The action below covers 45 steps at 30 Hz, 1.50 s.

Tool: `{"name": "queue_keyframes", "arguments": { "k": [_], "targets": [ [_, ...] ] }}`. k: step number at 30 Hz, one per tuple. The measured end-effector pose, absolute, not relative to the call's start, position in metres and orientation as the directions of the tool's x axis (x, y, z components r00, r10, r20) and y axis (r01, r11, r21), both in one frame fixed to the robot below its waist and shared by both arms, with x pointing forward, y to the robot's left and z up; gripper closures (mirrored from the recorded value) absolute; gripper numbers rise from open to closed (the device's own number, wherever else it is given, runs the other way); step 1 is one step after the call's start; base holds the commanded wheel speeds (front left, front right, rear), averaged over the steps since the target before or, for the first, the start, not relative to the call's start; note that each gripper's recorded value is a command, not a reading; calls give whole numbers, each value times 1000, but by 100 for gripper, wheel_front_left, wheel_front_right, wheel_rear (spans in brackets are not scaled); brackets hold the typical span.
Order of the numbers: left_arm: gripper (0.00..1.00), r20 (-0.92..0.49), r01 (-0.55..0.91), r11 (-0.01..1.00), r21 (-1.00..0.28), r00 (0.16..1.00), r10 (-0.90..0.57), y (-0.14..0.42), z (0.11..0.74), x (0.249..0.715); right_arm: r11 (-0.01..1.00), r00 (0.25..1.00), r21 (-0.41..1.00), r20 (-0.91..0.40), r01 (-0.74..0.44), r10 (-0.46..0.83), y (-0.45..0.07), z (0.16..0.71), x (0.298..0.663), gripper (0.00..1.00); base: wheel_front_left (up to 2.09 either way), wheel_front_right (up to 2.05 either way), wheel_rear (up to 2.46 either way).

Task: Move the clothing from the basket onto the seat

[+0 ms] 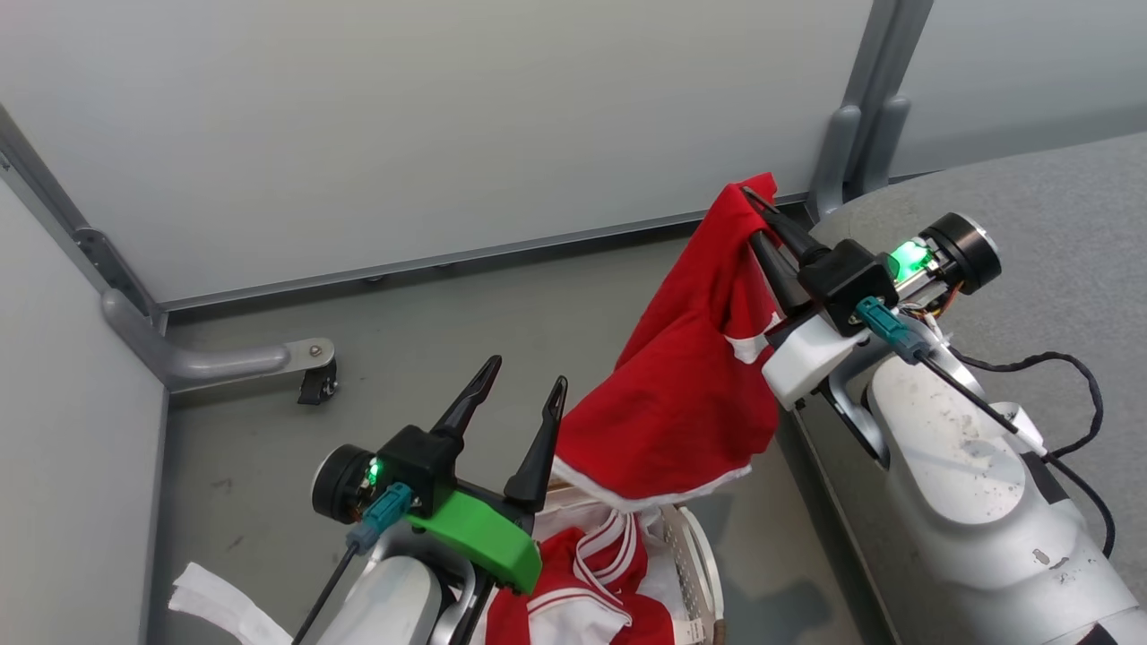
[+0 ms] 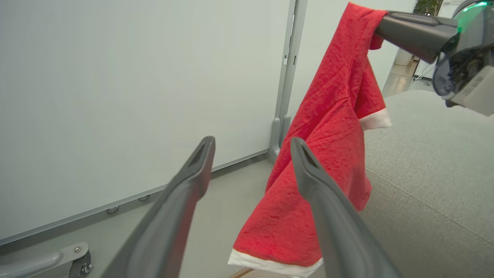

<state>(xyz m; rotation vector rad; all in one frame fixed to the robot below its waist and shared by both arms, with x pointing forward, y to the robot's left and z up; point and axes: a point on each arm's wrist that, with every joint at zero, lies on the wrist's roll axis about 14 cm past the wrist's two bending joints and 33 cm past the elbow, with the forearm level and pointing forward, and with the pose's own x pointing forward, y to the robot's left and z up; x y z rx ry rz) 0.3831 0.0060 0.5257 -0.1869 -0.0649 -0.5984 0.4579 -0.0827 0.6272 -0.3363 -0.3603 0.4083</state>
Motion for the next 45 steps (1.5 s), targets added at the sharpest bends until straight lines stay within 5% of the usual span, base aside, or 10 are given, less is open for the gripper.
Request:
{"name": "queue_keyframes", "arguments": {
  "k": [12,31,37,45],
  "targets": [
    [0,134,674,724,-145,739,-661,-43,527,384,911,910,-382,304,-155,281,-155,637,454,100,0,0,0],
    [0,87,864,474,-171,492,-866,-140,496,359,912,968,-383,243,148,-55,-286,612,416,100,0,0,0],
    [0,66,872,455,-181,472,-879,-141,481,365,902,974,-397,207,170,-92,-301,600,428,100,0,0,0],
    [0,73,866,470,-169,487,-870,-132,471,390,829,939,-490,323,270,-116,-339,664,476,100,0,0,0]
  ]
}}
